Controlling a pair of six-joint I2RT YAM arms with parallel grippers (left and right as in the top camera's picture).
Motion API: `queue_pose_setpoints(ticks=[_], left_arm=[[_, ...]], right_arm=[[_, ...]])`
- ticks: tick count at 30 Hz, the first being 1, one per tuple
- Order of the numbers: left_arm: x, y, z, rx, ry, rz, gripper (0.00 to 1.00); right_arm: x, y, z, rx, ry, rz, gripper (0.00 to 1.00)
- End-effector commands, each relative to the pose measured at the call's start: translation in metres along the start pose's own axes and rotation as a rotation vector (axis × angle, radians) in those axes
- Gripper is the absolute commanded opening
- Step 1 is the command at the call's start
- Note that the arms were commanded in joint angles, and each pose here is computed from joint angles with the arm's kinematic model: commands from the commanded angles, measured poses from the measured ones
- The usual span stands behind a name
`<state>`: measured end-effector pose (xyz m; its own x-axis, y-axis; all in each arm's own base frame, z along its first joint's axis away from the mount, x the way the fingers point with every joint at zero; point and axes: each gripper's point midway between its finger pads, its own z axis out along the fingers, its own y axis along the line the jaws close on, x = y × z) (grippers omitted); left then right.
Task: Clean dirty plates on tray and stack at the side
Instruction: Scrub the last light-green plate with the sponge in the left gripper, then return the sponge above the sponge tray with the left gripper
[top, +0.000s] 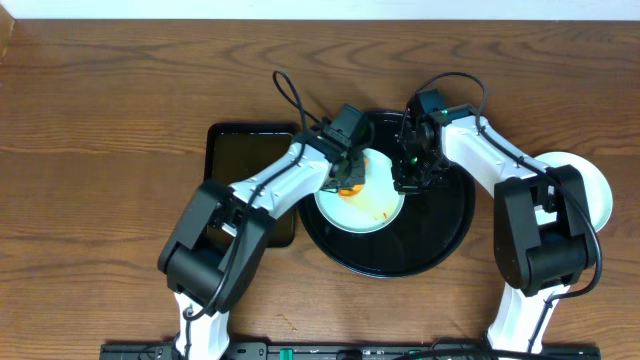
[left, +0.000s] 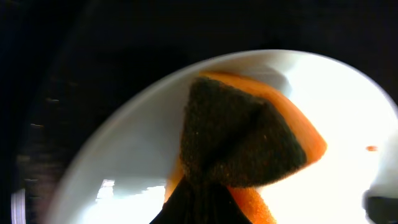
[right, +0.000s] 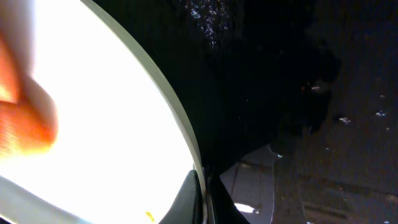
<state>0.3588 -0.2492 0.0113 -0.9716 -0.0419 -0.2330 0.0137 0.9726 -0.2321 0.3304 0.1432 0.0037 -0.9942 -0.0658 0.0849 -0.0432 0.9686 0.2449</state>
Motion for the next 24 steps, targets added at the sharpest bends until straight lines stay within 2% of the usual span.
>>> queue_pose_setpoints(ticks=[1,3,4,9,13,20,23,24], left_arm=[[0.007,0.041,0.002,-0.123,0.048,0.124,0.08],[0.011,0.043,-0.007,-0.132,0.068,0.176,0.07],[0.01,0.041,-0.028,-0.126,0.059,0.199,0.07],[0.001,0.033,-0.087,-0.087,-0.029,0.199,0.07],[-0.006,0.046,-0.125,-0.079,-0.084,0.137,0.07],[-0.004,0.114,-0.127,-0.161,-0.021,-0.024,0.08],[0.003,0.135,-0.122,-0.185,0.006,-0.074,0.08],[0.005,0.139,-0.121,-0.191,0.016,-0.083,0.08]], right_arm=[[0.005,-0.008,0.0,0.059,0.012,-0.023,0.01],[0.005,-0.007,0.0,0.059,0.01,-0.023,0.01],[0.005,-0.008,0.0,0.059,0.009,-0.022,0.01],[0.003,-0.012,0.0,0.079,0.001,-0.021,0.01],[0.002,-0.011,0.0,0.078,-0.005,-0.023,0.01],[-0.001,0.0,0.006,0.031,-0.017,-0.041,0.14],[0.004,0.007,0.017,0.006,0.005,-0.051,0.13],[0.006,0.007,0.02,0.006,0.015,-0.052,0.08]])
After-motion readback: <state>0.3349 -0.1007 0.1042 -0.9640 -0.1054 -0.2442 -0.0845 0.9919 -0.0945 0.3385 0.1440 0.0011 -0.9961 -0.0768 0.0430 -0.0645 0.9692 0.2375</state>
